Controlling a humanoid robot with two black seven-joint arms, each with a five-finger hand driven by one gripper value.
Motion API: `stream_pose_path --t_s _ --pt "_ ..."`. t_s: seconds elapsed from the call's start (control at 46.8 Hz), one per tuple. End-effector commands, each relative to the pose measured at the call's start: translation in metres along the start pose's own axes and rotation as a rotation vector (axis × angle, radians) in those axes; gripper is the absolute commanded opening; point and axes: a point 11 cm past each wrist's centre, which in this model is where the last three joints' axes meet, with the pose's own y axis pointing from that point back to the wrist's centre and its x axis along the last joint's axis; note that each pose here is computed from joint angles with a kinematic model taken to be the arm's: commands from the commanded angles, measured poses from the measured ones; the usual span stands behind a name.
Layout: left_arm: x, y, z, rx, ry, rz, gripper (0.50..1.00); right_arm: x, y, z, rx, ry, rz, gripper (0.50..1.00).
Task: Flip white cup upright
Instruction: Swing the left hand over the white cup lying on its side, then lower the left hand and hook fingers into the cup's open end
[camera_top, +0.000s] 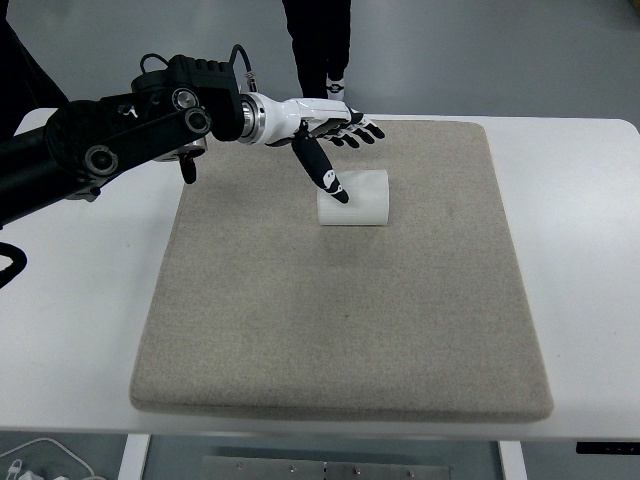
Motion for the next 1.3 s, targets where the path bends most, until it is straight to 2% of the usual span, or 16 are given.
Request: stream_pose_path --t_s 0.0,1.283 --pt "0.002 -0.001 0.004 -0.004 -0.007 0.003 0.990 0.000 0.000 -0.001 0.001 0.000 0.000 0.930" --pt "-0.031 -0.048 -0.002 0.086 -0.129 -0.023 0.986 0.000 0.000 0.000 -0.001 0.000 0.000 0.930"
